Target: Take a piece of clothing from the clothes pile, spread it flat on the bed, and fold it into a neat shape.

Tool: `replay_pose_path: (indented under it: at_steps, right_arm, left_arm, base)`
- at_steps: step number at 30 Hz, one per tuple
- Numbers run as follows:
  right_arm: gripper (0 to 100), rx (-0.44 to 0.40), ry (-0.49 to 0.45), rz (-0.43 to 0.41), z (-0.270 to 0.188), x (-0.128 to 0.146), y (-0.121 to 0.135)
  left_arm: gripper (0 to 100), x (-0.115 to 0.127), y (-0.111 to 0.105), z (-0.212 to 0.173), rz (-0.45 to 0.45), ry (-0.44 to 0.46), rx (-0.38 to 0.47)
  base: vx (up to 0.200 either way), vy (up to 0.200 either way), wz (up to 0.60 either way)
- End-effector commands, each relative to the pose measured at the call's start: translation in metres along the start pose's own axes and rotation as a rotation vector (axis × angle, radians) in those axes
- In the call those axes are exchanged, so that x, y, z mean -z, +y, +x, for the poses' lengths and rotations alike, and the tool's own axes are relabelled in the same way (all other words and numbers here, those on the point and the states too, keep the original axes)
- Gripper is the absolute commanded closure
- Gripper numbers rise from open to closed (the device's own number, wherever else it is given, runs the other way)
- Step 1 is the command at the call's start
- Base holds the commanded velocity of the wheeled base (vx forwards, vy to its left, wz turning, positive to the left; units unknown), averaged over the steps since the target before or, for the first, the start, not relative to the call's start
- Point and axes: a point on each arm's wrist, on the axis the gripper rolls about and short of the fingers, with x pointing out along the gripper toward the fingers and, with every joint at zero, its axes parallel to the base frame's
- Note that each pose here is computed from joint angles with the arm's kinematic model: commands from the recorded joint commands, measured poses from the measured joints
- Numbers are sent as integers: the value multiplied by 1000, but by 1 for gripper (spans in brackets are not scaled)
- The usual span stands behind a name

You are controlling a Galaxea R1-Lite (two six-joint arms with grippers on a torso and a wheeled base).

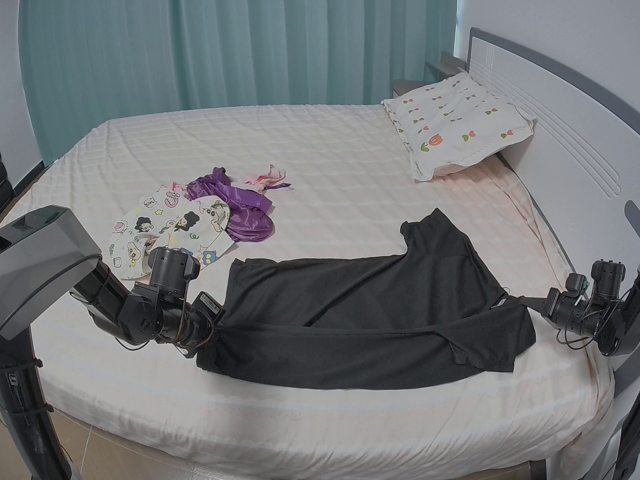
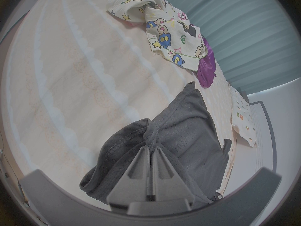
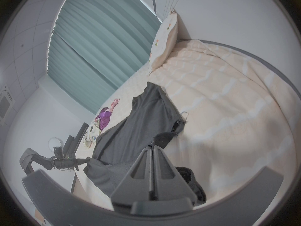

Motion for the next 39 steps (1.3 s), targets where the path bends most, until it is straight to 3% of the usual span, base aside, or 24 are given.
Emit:
replay_pose_path:
  at_steps: [1, 12, 23, 34, 39]
  right_arm:
    - [100, -1, -12, 27, 6, 3, -6]
    - [100, -15, -21, 21, 14, 6, -7]
    - [100, -19, -33, 98, 21, 1, -11]
    - [100, -25, -82, 88, 3, -6, -9]
    - [100, -95, -96, 58, -14, -9, 2]
  left_arm:
    - [100, -1, 0, 0, -24, -4, 1]
    - [100, -7, 2, 2, -56, -23, 14]
    - [100, -8, 8, 0, -99, -66, 88]
    - [100, -5, 3, -35, -86, -66, 140]
    - [100, -2, -2, -55, -75, -54, 189]
  base:
    - [0, 0, 0]
    - [0, 0, 0]
    - [0, 0, 0]
    - [0, 0, 0]
    - [0, 0, 0]
